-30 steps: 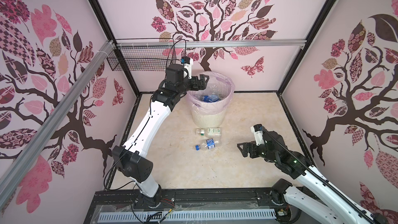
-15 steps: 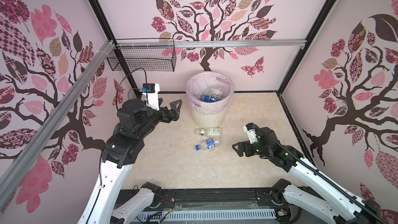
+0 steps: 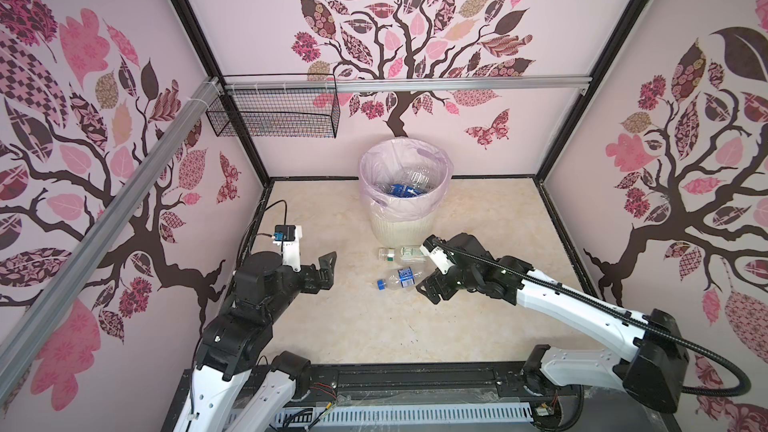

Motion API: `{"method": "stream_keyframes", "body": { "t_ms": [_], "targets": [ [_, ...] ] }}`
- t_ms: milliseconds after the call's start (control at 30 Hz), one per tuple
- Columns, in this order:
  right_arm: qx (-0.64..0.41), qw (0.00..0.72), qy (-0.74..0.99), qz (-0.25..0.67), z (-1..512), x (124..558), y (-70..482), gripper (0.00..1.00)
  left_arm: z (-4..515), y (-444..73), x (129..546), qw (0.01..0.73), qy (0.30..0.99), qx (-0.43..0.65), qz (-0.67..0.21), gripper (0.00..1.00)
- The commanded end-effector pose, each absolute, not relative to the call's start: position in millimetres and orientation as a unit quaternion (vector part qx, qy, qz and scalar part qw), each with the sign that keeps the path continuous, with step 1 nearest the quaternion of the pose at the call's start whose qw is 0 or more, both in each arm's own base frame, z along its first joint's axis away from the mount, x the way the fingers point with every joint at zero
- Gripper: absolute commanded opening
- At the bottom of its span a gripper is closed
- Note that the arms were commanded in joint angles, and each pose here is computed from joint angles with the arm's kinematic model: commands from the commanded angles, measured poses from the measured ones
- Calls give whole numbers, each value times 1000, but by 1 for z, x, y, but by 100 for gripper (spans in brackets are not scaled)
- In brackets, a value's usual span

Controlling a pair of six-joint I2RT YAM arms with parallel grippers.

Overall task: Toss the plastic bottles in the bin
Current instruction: 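Grasp the blue-capped bottle with the right gripper while the left gripper returns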

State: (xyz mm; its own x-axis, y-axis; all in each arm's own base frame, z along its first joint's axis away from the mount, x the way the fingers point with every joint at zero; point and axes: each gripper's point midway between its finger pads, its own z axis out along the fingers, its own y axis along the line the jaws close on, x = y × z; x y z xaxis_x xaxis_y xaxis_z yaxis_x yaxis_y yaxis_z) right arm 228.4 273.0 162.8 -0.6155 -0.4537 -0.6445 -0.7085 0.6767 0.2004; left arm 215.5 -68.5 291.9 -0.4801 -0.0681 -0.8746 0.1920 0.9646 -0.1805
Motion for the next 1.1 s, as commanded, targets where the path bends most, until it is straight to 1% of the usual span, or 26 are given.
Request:
{"method": "stream_keyframes", "body": {
  "t_ms": [0,167,333,533,600,800,1067],
  "targets": [
    [-392,308,837,225,174,235,291,89,273,-66,215,499,857,27,-123,98],
    [-445,314,816,197,165,242,303,88,261,-64,212,502,855,23,-126,98],
    [-495,291,801,171,145,248,313,88,251,-67,208,503,852,12,-145,98],
    [-545,263,779,163,124,250,325,87,254,-66,205,515,844,11,-150,98],
    [-552,259,777,155,117,254,329,87,253,-67,205,513,845,14,-152,98],
    [-564,239,779,133,88,266,337,83,256,-65,202,518,841,12,-154,98],
    [-570,210,786,119,56,267,339,79,256,-62,200,522,840,5,-149,98]
  ]
}}
